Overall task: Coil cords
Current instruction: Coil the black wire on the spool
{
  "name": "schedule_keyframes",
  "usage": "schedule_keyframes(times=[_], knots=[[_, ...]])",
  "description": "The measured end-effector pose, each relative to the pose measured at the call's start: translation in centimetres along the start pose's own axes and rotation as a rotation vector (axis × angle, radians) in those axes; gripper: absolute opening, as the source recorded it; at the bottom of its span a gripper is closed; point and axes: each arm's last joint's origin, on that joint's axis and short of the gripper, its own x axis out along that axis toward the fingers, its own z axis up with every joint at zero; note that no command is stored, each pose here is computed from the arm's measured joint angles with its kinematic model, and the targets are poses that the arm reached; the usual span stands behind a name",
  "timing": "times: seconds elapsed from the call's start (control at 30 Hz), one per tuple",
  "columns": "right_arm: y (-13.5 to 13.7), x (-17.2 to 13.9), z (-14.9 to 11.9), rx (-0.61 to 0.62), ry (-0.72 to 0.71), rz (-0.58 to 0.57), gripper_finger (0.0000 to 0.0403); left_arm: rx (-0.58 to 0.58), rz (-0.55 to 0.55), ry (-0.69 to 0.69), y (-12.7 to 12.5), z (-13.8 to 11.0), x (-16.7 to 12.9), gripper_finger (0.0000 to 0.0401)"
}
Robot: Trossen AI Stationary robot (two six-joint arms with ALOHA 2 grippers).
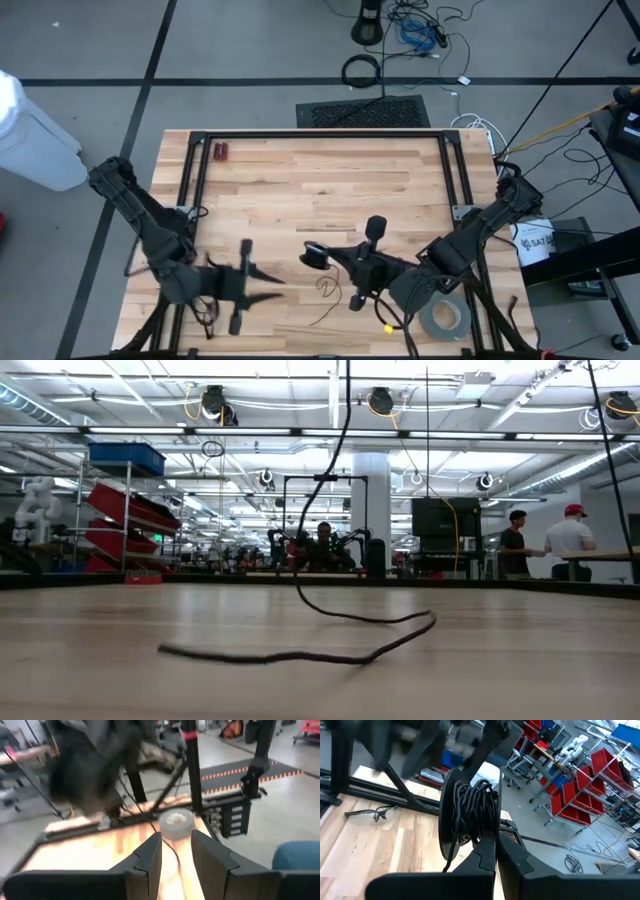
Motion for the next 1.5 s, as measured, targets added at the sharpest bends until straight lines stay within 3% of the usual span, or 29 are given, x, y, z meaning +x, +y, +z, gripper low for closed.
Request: schedule_keyframes(times=[0.17,0.3,0.47,0.57,0.7,0.87,0.97,1.2,1.5], knots=[[-0.1,-0.3,0.2,0.002,-0.014,0.033,0.0,-0.021,0.014,0.039,-2.6,-2.4,2.9,0.0112],[-0.1,-0.4,0.2,-0.003,-0.018,0.036,0.0,0.038,0.023,0.111,-4.8,-5.7,5.7,0.0112],[-0.1,-0.6,0.3,0.011,-0.021,0.041,0.0,0.094,0.222,0.168,-5.7,-9.1,8.3,0.0112],[0.0,-0.7,0.4,0.013,-0.026,0.046,0.0,0.03,0.275,0.16,-5.5,-10.4,9.9,0.0112],[0.2,-1.2,0.5,0.011,-0.033,0.056,0.0,-0.039,0.266,0.165,-5.1,-11.4,11.1,0.0112],[0.3,-1.7,0.6,0.01,-0.042,0.069,0.0,-0.037,0.26,0.175,-5.4,-12.3,11.8,0.0115],[0.3,-1.9,0.7,0.01,-0.045,0.071,0.0,-0.051,0.215,0.18,-5.3,-12.4,12.0,0.0136],[0.2,-1.9,0.7,0.011,-0.046,0.071,0.0,-0.074,0.245,0.184,-4.3,-12.5,12.6,0.0209],[0.2,-1.9,0.7,0.011,-0.046,0.072,0.0,-0.022,0.253,0.192,-4.0,-12.6,12.8,0.0221]])
